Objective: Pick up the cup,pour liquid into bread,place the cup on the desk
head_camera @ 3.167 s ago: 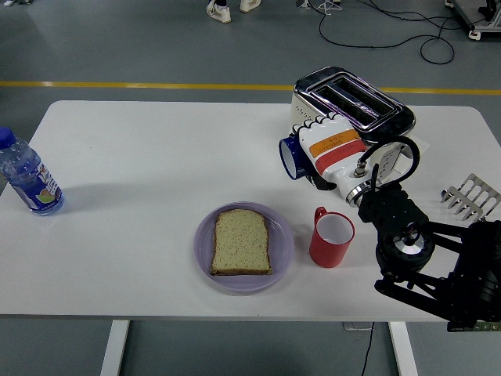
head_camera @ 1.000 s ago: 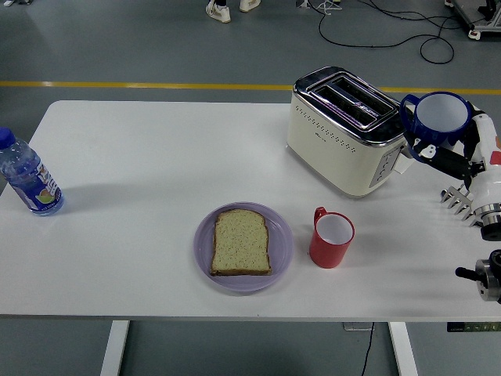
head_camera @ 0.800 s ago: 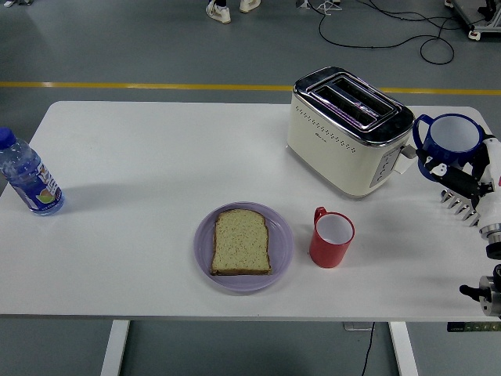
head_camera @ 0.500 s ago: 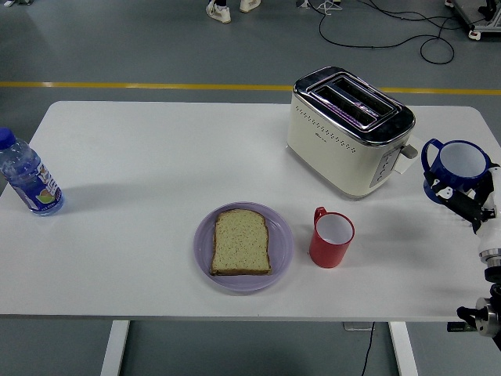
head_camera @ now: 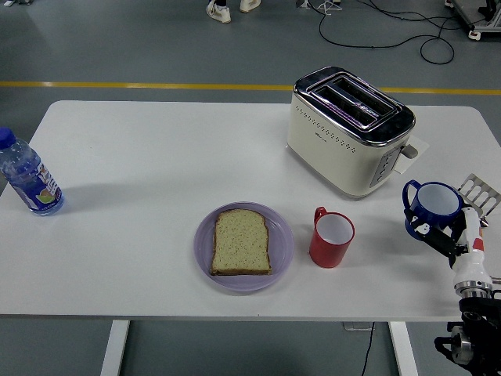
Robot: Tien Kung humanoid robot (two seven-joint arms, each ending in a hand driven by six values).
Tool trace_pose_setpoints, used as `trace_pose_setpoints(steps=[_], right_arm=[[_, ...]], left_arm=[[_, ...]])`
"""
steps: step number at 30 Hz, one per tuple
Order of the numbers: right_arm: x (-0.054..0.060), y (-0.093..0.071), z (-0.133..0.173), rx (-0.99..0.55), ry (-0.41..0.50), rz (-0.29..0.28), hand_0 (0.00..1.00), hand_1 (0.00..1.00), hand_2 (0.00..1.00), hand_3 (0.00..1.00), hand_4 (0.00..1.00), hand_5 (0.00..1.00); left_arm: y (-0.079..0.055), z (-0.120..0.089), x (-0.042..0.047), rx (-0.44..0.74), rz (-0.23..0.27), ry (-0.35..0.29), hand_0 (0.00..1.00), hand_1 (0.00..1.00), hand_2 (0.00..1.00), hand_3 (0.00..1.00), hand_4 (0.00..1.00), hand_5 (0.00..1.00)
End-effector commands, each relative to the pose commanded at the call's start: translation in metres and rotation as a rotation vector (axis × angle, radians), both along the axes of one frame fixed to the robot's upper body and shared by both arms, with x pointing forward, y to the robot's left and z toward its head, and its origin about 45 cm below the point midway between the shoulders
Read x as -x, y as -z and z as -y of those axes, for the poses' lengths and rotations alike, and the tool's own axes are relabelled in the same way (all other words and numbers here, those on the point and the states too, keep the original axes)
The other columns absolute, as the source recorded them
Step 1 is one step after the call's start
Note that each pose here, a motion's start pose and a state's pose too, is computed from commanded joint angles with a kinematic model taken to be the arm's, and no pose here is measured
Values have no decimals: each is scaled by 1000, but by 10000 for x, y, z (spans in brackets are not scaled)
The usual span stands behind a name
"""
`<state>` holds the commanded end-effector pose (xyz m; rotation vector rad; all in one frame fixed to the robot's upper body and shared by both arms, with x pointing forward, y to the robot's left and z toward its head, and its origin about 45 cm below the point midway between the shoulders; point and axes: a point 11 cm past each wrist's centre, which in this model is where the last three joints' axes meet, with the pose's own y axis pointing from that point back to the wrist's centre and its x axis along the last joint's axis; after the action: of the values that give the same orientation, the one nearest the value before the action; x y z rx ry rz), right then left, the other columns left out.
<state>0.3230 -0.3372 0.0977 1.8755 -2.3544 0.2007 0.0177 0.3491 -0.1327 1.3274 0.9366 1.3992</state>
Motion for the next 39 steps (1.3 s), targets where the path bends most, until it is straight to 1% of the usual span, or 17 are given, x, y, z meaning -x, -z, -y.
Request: trace_pose_setpoints(steps=[1, 6, 7, 12, 13, 18, 19, 24, 25, 30, 31, 34, 36, 37, 39], right_arm=[[1, 28, -12, 15, -12, -6, 466, 428, 554, 550, 636, 28], [37, 171, -44, 43, -30, -49, 466, 428, 554, 550, 636, 28], [40, 185, -51, 45, -31, -53, 479, 417, 551, 547, 758, 16], [46, 237, -100, 59, -40, -68, 479, 417, 551, 547, 758, 16], [45, 242, -105, 60, -39, -69, 488, 417, 552, 551, 772, 14], [37, 263, -121, 63, -32, -76, 488, 417, 552, 551, 772, 14], [37, 267, -122, 66, -32, -77, 496, 433, 558, 573, 833, 23], [55, 297, -101, 83, -22, -87, 496, 433, 558, 573, 833, 23], [64, 307, -92, 85, -18, -91, 505, 440, 574, 614, 852, 35], [85, 331, -77, 93, -14, -99, 505, 440, 574, 614, 852, 35], [87, 333, -78, 96, -15, -100, 511, 448, 583, 639, 869, 45], [88, 336, -81, 105, -17, -100, 511, 448, 583, 639, 869, 45], [93, 352, -86, 130, -26, -113, 511, 448, 583, 639, 869, 45], [95, 357, -86, 137, -28, -117, 551, 487, 744, 871, 939, 38], [99, 359, -79, 145, -26, -119, 551, 487, 744, 871, 939, 38]], left_arm=[[1, 2, 4, 0, -1, 0, 647, 615, 589, 526, 298, 761], [3, 10, 16, 2, -3, 0, 647, 615, 589, 526, 298, 761], [3, 10, 16, 2, -3, -1, 646, 615, 590, 527, 297, 760], [4, 15, 11, 3, -3, 2, 646, 615, 590, 527, 297, 760], [4, 15, 9, 3, -2, 1, 646, 615, 590, 527, 297, 760], [3, 16, 4, 3, -2, 2, 646, 615, 590, 527, 297, 760], [3, 16, 5, 3, -2, 2, 646, 615, 590, 527, 298, 761], [4, 17, 12, 3, -4, 2, 646, 615, 590, 527, 298, 761], [5, 18, 17, 3, -4, 2, 646, 615, 590, 527, 298, 760], [7, 19, 37, 3, -9, 4, 646, 615, 590, 527, 298, 760], [7, 20, 41, 3, -10, 5, 646, 615, 589, 528, 297, 759], [8, 23, 43, 4, -10, 6, 646, 615, 589, 528, 297, 759], [9, 27, 47, 4, -11, 7, 646, 615, 589, 528, 297, 759], [9, 28, 48, 4, -11, 8, 646, 614, 589, 527, 298, 760], [9, 26, 48, 4, -12, 9, 646, 614, 589, 527, 298, 760]])
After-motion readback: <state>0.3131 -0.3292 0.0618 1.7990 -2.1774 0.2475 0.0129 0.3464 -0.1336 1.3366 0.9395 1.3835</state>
